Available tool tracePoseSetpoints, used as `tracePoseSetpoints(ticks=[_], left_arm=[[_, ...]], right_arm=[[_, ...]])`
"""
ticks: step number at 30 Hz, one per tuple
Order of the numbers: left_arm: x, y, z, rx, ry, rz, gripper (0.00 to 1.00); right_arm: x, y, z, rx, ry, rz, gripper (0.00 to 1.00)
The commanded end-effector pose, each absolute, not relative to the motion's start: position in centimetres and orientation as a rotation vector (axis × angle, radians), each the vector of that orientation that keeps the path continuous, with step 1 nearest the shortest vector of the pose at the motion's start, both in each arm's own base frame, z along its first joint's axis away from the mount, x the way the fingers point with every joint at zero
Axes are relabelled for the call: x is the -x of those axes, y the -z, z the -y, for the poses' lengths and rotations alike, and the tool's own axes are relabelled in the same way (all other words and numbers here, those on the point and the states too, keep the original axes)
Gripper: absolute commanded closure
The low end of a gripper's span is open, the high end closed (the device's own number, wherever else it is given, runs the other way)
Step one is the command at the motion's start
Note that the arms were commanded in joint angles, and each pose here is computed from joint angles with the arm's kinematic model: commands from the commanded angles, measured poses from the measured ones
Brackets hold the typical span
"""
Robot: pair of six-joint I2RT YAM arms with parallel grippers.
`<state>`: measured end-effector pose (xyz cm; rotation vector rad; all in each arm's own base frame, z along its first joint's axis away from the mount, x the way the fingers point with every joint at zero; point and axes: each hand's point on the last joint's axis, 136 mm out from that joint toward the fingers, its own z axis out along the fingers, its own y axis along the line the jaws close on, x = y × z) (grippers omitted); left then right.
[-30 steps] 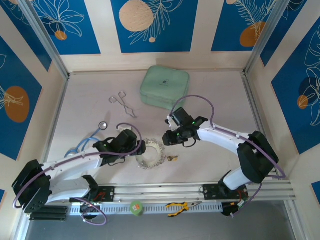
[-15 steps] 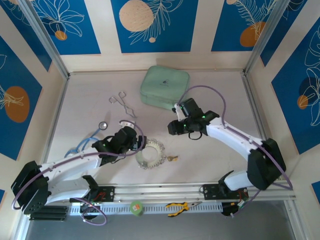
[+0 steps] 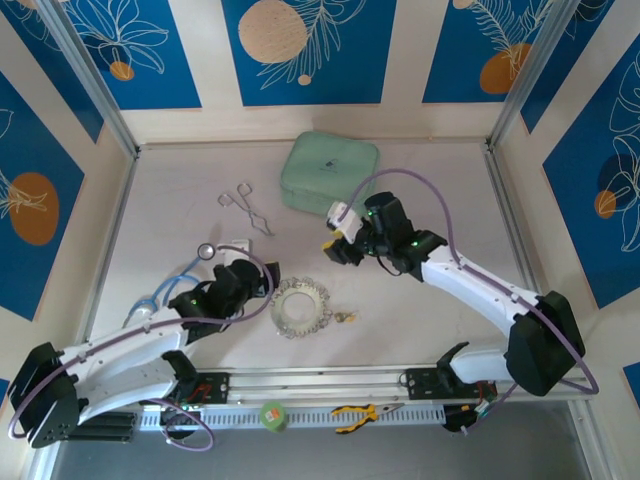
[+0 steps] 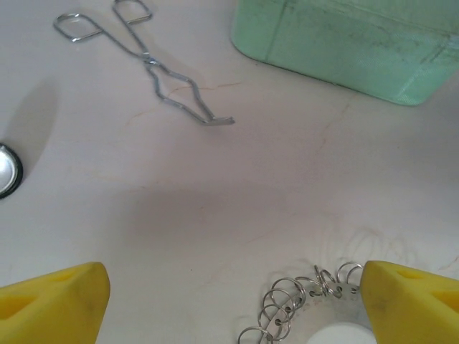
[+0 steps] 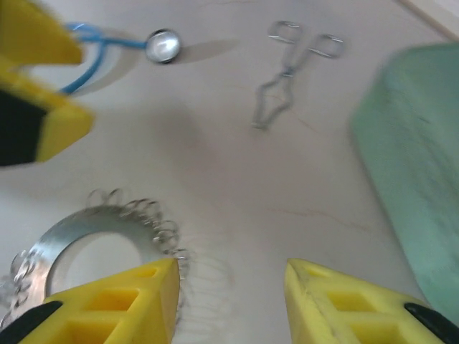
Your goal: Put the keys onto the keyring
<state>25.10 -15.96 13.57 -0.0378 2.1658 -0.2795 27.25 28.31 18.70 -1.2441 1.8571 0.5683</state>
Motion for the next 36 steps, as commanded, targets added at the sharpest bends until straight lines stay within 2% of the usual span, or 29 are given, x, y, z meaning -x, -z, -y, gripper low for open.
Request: tracePoseSetpoints(ticks=[1, 7, 11, 23, 36], left_arm=[[-24.0, -11.6, 13.5, 0.173, 0.236, -2.217, 0.12], [-22.9, -9.7, 10.9, 0.366, 0.255, -2.260, 0.14], [-22.6, -9.4, 9.0, 0.475, 0.251, -2.260, 0.14], [-22.6, -10.7, 2.7, 0.782, 0.193, -2.113, 0.14], [-21.4, -13.2, 0.6, 0.856, 0.175, -2.007, 0.16]], right_arm=[[-23.7, -17.6, -31.4, 1.560, -0.620, -1.612, 0.56], [-21.0, -15.1, -35.3, 1.659, -0.756, -1.655, 0.57], [-19.5, -13.2, -38.2, 1.615, -0.849, -1.823, 0.58], [-20.5, -7.5, -40.4, 1.403, -0.528, -2.387, 0.63], [-20.5, -5.5, -42.0, 1.377, -0.398, -2.525, 0.67]])
